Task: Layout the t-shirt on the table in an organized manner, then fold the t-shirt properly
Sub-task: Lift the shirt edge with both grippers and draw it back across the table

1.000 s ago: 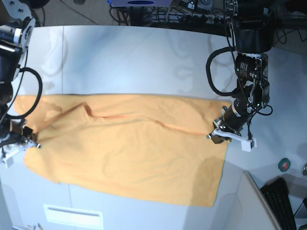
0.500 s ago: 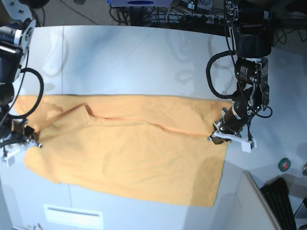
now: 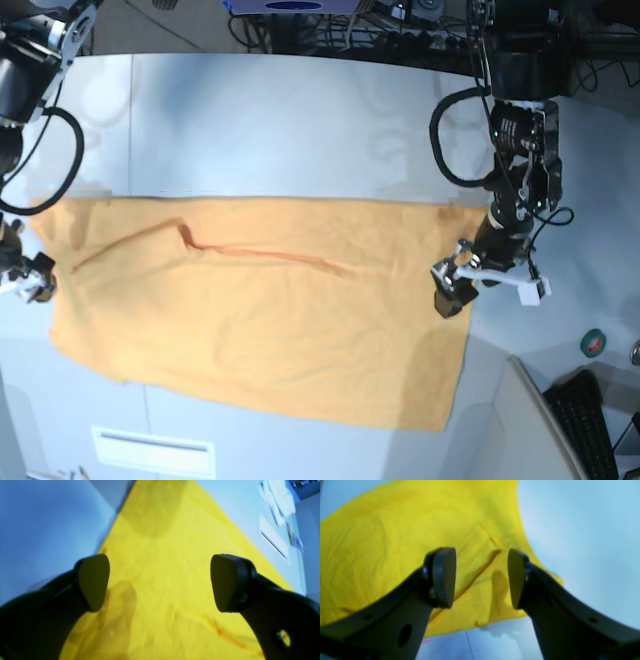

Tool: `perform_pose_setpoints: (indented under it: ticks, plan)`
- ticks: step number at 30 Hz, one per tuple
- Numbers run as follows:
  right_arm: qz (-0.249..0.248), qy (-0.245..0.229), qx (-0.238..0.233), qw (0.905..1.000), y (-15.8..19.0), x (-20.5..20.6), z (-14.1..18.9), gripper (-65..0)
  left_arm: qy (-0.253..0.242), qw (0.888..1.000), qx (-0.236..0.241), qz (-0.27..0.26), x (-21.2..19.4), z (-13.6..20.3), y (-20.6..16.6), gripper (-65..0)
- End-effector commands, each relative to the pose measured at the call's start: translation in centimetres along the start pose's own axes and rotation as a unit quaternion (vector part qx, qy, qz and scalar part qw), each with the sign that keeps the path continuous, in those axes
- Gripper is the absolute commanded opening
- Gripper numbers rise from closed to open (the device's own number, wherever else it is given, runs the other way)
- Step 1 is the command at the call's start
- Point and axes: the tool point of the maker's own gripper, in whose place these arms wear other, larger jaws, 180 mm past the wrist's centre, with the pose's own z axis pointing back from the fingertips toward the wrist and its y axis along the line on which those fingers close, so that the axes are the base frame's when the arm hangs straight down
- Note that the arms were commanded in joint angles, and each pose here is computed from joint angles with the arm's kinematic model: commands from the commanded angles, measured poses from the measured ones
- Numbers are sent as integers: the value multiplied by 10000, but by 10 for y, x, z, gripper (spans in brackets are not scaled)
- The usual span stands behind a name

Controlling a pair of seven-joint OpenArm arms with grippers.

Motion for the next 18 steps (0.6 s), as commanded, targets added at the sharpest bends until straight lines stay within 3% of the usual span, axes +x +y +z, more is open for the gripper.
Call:
perform_pose_setpoints:
  ticks: [1, 5, 10, 14, 18]
  plan:
    - [-55, -293, 1, 9996, -3, 10, 10, -332, -280, 9996, 74, -1, 16, 11, 11, -43]
    - [-661, -488, -281, 9962, -28, -14, 34, -312, -195, 9995, 241, -42, -4, 43, 37, -43]
    - [-1223, -250, -496, 9909, -45, -59, 41, -261, 161, 9997, 157, -86, -37, 57, 47, -43]
    - [-1358, 84, 75, 9907, -30, -95, 32, -258, 436, 9984, 306, 208, -66, 52, 56, -43]
    - [-2131, 160, 166, 9768, -41, -116, 25, -254, 540, 9971, 318, 437, -81, 47, 52, -43]
